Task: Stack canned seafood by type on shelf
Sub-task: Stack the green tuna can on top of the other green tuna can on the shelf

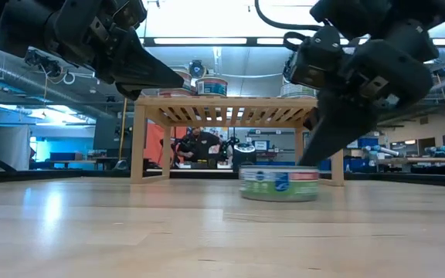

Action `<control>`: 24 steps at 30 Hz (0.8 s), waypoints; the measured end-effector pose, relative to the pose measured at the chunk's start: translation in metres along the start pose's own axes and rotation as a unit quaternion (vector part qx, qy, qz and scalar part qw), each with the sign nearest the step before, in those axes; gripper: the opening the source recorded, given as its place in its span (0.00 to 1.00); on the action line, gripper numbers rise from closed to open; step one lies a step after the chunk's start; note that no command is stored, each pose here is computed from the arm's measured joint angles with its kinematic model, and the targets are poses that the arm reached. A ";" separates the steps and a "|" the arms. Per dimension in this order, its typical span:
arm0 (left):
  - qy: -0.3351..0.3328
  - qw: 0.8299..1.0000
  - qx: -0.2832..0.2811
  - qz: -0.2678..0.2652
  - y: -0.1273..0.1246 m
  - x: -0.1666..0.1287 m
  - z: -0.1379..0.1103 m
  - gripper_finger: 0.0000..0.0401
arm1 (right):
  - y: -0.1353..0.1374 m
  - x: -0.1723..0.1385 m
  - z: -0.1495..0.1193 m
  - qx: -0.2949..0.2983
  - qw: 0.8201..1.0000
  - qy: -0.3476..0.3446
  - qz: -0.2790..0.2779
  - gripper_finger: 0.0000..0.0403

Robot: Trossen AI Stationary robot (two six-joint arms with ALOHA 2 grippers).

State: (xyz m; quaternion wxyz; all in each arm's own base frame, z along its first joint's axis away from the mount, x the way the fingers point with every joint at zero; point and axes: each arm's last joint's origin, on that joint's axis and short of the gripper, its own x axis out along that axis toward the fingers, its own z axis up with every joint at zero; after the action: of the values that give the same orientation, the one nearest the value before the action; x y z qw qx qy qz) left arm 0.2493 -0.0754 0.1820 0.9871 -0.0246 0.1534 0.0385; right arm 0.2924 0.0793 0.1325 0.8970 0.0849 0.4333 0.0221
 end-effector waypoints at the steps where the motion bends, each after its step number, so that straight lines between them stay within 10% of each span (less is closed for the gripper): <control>1: 0.000 1.000 0.000 0.000 0.000 0.000 0.000 0.01 | 0.001 0.002 0.002 -0.002 1.000 -0.013 0.004 0.02; 24: 0.037 0.999 0.037 0.000 -0.011 0.045 -0.004 0.03 | 0.040 -0.010 0.029 -0.071 0.994 -0.076 -0.038 0.02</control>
State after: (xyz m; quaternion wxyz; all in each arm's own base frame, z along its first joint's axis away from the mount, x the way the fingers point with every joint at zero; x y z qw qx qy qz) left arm 0.2917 -0.0836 0.1647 0.9809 0.0107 0.1914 0.0314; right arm 0.3103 0.1131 0.1653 0.9314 0.0062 0.3637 0.0125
